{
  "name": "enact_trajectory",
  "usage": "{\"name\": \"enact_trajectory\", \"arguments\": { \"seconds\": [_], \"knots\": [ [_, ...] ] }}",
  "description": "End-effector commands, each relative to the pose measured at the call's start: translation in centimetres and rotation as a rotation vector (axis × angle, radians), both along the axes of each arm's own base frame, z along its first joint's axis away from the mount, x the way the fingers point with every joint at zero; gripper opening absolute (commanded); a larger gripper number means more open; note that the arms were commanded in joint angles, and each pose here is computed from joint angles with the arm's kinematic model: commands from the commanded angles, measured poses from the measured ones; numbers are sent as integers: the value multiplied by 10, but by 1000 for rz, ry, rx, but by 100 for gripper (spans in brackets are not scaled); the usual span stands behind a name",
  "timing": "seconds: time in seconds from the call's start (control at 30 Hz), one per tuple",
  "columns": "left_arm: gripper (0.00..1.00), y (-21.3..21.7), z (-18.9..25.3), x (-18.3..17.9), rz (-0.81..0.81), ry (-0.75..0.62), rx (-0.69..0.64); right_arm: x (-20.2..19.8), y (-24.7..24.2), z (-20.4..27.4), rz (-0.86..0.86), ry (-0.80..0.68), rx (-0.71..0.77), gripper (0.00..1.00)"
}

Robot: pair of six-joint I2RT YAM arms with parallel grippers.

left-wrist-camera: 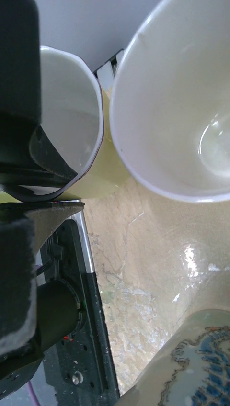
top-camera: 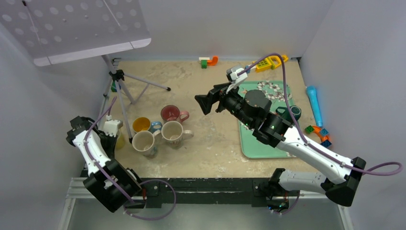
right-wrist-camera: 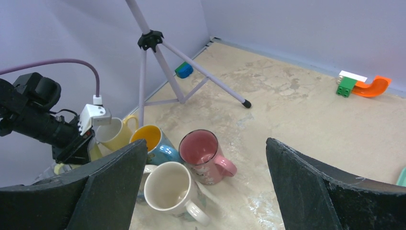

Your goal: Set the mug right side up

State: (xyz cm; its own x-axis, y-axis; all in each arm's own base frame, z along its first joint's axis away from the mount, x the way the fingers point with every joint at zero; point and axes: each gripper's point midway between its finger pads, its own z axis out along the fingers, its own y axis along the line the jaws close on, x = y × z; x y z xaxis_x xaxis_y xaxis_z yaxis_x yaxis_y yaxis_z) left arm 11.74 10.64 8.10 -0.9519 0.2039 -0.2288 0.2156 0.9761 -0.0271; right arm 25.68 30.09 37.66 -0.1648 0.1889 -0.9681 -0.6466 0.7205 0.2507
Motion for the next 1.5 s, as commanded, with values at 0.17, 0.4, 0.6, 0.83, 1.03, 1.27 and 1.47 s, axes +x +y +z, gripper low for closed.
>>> {"name": "enact_trajectory", "arguments": {
  "seconds": [0.17,0.4,0.6,0.83,1.03,1.27,1.47],
  "knots": [
    [0,-5,16,31,0,-222,8,0,-8,15,-24,-39,24,99],
    [26,-12,-1,19,-24,-150,-33,-1,-14,15,-41,-41,18,99],
    [45,-17,13,15,-40,-174,-21,20,-36,2,-223,17,-14,99],
    [50,-26,52,20,-41,-229,-41,80,-111,-56,-608,257,-98,97],
    [54,-31,82,26,-55,-276,-49,116,-197,-105,-906,379,-85,93],
    [61,-40,137,56,-62,-445,-74,128,-280,-178,-1279,601,19,89],
    [67,-74,172,82,-136,-523,-167,128,-311,-215,-1500,730,119,92]
  ]
}}
